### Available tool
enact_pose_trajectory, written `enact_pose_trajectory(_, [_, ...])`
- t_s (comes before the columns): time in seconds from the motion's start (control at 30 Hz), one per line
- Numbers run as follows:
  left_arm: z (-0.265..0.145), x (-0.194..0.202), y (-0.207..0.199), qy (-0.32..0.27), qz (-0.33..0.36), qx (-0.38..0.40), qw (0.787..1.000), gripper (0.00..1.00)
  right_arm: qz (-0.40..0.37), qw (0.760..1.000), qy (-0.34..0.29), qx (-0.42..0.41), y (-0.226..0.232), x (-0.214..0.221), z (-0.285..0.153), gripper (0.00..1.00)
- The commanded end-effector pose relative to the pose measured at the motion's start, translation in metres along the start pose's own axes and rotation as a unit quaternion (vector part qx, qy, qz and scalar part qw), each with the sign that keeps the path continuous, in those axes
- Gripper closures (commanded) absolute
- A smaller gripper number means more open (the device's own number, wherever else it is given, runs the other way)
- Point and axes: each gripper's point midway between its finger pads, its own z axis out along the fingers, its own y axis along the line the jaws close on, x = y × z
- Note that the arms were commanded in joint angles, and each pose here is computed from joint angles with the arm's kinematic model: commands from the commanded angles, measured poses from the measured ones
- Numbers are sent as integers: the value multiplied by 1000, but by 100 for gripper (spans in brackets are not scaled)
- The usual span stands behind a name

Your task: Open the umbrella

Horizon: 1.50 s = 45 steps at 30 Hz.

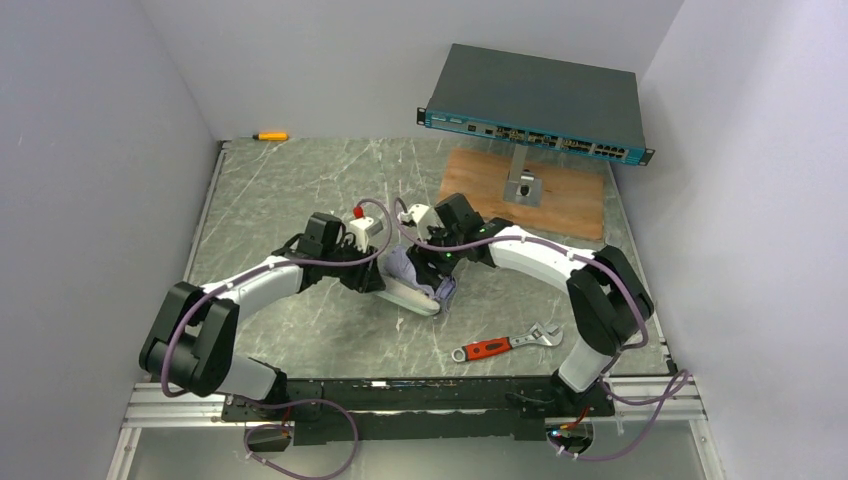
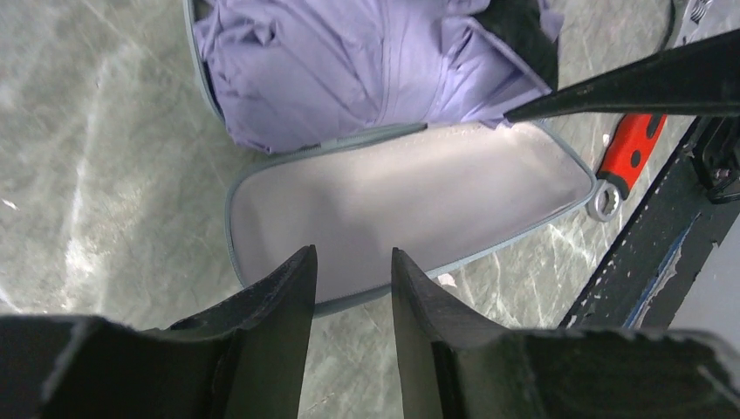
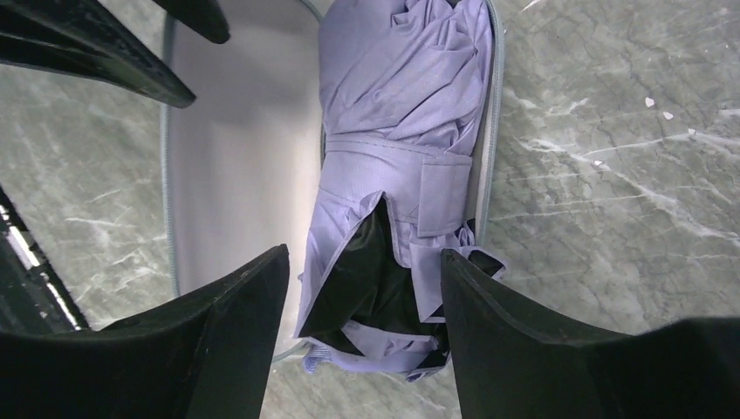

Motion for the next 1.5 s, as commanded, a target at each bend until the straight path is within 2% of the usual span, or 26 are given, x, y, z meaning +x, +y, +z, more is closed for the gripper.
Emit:
enact_pose_trajectory(0.0, [-8,5,2,-1,-6,-7,1000,58,-35,999,-15,18,-4,-11,10,34])
enact_pose_trajectory(0.27, [-16,-1,11,-17,-37,-15,999,57,-67,997,22,39,-7,16,31,34])
enact_pose_trajectory(0.37, [-21,-7,13,-27,-41,-16,999,57,-75,995,37,51,-10,26,37,39])
enact_pose_trajectory(0.43, [-26,-14,13,-40,-38,-15,998,56,-74,995,37,59,-13,25,35,55])
enact_pose_trajectory(0.53, [-37,-30,13,-68,-15,-19,997,51,-71,996,3,56,-8,-1,25,86])
enact_pose_trajectory(0.57, [-41,-36,12,-77,-4,-21,997,48,-71,996,-15,49,-5,-13,20,100])
enact_pose_trajectory(0.73, [-68,-64,15,-122,17,-45,991,29,-56,992,-111,33,10,-79,-11,100])
enact_pose_trajectory(0.77, [-74,-69,16,-134,15,-50,990,23,-50,990,-127,29,12,-89,-17,100])
enact_pose_trajectory(0.8, [-81,-74,17,-145,16,-56,988,12,-43,988,-143,27,13,-98,-23,100])
enact_pose_trajectory(0.83, [-87,-77,20,-154,16,-62,986,7,-36,987,-155,29,13,-106,-28,100])
enact_pose_trajectory(1.03, [-109,-84,27,-173,34,-93,980,6,-15,981,-194,26,4,-125,-55,100])
enact_pose_trajectory(1.13, [-117,-88,28,-183,44,-98,977,5,2,978,-209,32,-12,-130,-86,100])
enact_pose_trajectory(1.27, [-127,-94,28,-185,85,-109,973,5,-8,982,-182,43,-25,-98,-127,100])
enact_pose_trajectory(1.37, [-132,-94,24,-184,120,-109,970,4,-125,983,-129,33,-8,-40,-142,100])
enact_pose_trajectory(1.47, [-135,-91,27,-179,128,-122,968,4,-230,969,-85,-3,20,19,-154,100])
